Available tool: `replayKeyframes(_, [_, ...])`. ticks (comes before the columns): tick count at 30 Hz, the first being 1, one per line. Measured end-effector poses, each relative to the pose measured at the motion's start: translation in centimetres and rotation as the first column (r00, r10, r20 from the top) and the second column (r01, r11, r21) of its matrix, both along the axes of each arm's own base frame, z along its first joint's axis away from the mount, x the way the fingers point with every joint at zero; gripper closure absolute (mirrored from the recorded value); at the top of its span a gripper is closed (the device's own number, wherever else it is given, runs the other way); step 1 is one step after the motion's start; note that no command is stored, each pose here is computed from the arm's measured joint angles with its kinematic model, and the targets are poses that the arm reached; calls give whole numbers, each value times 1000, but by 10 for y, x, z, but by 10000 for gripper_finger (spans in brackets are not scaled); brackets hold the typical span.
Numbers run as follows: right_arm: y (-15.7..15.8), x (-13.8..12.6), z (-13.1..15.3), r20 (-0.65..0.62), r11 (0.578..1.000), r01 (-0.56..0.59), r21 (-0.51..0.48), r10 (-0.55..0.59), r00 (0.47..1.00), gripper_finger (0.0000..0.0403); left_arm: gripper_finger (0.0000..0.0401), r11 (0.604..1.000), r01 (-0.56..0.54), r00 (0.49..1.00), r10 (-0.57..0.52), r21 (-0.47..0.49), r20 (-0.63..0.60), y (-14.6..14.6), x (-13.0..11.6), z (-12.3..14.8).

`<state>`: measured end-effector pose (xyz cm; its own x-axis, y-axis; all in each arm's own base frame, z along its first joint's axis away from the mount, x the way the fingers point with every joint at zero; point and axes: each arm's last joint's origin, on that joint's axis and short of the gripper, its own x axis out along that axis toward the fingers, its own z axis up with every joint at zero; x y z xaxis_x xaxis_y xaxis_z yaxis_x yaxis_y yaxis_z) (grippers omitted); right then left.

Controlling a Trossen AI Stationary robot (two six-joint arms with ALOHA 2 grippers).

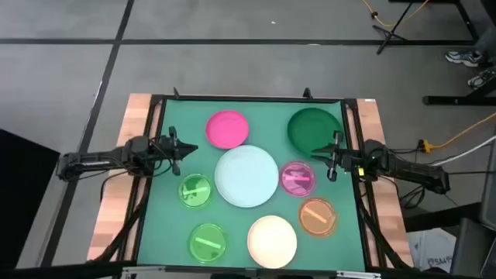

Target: Stack plastic plates

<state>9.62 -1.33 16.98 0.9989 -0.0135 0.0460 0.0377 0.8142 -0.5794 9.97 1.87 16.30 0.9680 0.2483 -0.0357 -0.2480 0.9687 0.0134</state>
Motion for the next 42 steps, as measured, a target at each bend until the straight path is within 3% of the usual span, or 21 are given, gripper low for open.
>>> replayKeyframes(42, [0,0,0,0,1000,12,1,-12,1000,327,394,1000,0,1000,0,0,0,0,0,0])
